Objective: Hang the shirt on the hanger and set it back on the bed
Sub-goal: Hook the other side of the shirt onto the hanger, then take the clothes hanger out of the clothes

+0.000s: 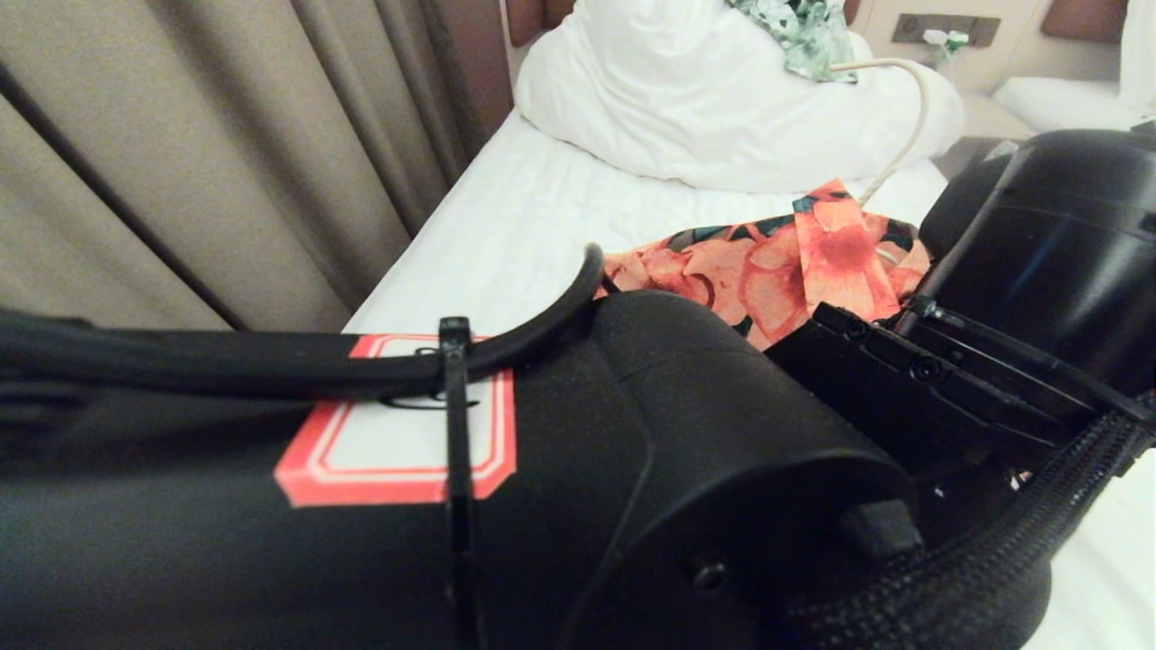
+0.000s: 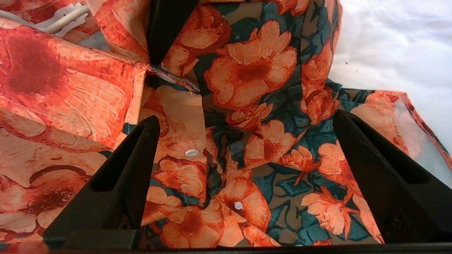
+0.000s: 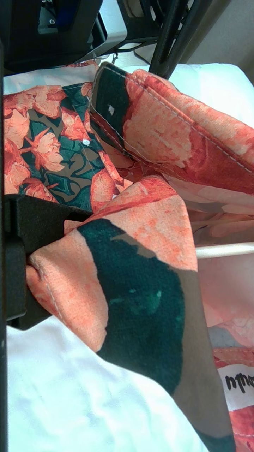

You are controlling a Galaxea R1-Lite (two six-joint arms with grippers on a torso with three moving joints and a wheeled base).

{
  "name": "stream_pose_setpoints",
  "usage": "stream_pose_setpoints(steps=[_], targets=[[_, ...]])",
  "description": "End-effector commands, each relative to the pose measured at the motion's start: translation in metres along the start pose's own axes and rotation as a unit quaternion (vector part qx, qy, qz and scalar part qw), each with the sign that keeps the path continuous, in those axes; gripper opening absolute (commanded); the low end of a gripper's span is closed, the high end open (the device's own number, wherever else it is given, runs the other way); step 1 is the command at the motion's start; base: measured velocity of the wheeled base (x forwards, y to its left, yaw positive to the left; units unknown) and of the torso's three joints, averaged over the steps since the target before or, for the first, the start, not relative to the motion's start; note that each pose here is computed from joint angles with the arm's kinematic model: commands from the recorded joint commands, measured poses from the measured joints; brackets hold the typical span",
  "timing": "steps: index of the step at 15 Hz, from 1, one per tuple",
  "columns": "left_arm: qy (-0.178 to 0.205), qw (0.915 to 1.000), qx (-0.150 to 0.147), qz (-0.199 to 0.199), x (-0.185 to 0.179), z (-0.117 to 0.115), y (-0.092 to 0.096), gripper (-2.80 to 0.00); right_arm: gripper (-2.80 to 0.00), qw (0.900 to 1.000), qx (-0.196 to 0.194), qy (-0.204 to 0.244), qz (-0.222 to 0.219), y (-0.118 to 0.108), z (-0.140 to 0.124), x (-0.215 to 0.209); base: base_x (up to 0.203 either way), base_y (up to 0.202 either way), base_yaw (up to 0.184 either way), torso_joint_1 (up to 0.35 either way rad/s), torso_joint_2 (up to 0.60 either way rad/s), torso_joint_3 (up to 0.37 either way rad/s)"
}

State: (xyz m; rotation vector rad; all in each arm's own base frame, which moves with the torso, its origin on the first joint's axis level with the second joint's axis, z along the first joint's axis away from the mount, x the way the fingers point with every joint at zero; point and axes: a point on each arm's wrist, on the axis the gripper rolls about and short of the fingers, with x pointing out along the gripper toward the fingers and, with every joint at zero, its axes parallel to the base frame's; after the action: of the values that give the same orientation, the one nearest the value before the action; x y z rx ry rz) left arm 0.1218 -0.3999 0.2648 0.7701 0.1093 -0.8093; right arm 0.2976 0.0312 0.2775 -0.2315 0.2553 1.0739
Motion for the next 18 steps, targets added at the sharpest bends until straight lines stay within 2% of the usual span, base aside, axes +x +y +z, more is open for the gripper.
stream_pose_setpoints(steps=[1, 4, 6, 7, 8, 9, 10, 11, 12, 14, 18], targets=[[0.003, 1.0, -0.008, 0.0, -0.001, -0.002, 0.0, 0.0, -2.8, 1.0, -0.002, -0.002, 0.001, 0.001, 0.001, -0.001, 0.0, 0.0, 0.0, 0.0, 0.0, 0.0], [-0.008, 0.9973, -0.072, 0.005, -0.006, 0.001, 0.003, 0.0, -2.8, 1.0, -0.002, -0.004, -0.007, -0.005, 0.0, -0.005, 0.0, 0.0, 0.0, 0.0, 0.0, 0.0], [-0.015, 0.9953, -0.095, 0.007, -0.021, 0.001, 0.012, 0.0, -2.8, 1.0, -0.003, -0.006, -0.01, -0.011, 0.001, -0.004, 0.0, 0.0, 0.0, 0.0, 0.0, 0.0], [-0.015, 0.995, -0.099, 0.008, -0.028, -0.001, 0.016, -2.8, -2.8, 1.0, -0.003, -0.007, -0.009, -0.013, 0.002, -0.003, 0.0, 0.0, 0.0, 0.0, 0.0, 0.0], [-0.016, 0.994, -0.108, 0.012, -0.035, -0.003, 0.02, -2.8, -2.8, 1.0, -0.007, -0.009, -0.006, -0.014, 0.004, 0.0, 0.0, 0.0, 0.0, 0.0, 0.0, 0.0], [-0.02, 0.9899, -0.137, 0.032, -0.038, -0.003, 0.024, -2.8, -2.8, 1.0, -0.01, -0.009, 0.003, -0.012, 0.006, 0.006, 0.0, 0.0, 0.0, 0.0, 0.0, 0.0], [-0.029, 0.9806, -0.18, 0.072, -0.038, 0.0, 0.028, -2.8, -2.8, 1.0, -0.016, -0.011, 0.013, -0.011, 0.009, 0.012, 0.0, 0.0, 0.0, 0.0, 0.0, 0.0], [-0.042, 0.9673, -0.224, 0.112, -0.038, 0.003, 0.033, -2.8, -2.8, 0.999, -0.022, -0.014, 0.023, -0.008, 0.014, 0.019, 0.0, 0.0, 0.0, 0.0, 0.0, 0.0], [-0.052, 0.9569, -0.252, 0.135, -0.042, 0.002, 0.041, -2.8, -2.8, 0.999, -0.028, -0.017, 0.035, -0.004, 0.017, 0.025, 0.0, 0.0, 0.0, 0.0, 0.0, 0.0], [-0.073, 0.9457, -0.276, 0.154, -0.058, -0.002, 0.057, -2.8, -2.8, 0.998, -0.034, -0.018, 0.055, -0.001, 0.021, 0.04, 0.0, 0.0, 0.0, 0.0, 0.0, 0.0], [-0.096, 0.9352, -0.286, 0.184, -0.074, -0.01, 0.08, -2.8, -2.8, 0.995, -0.047, -0.024, 0.088, 0.004, 0.033, 0.067, 0.0, 0.0, 0.0, 0.0, 0.0, 0.0]])
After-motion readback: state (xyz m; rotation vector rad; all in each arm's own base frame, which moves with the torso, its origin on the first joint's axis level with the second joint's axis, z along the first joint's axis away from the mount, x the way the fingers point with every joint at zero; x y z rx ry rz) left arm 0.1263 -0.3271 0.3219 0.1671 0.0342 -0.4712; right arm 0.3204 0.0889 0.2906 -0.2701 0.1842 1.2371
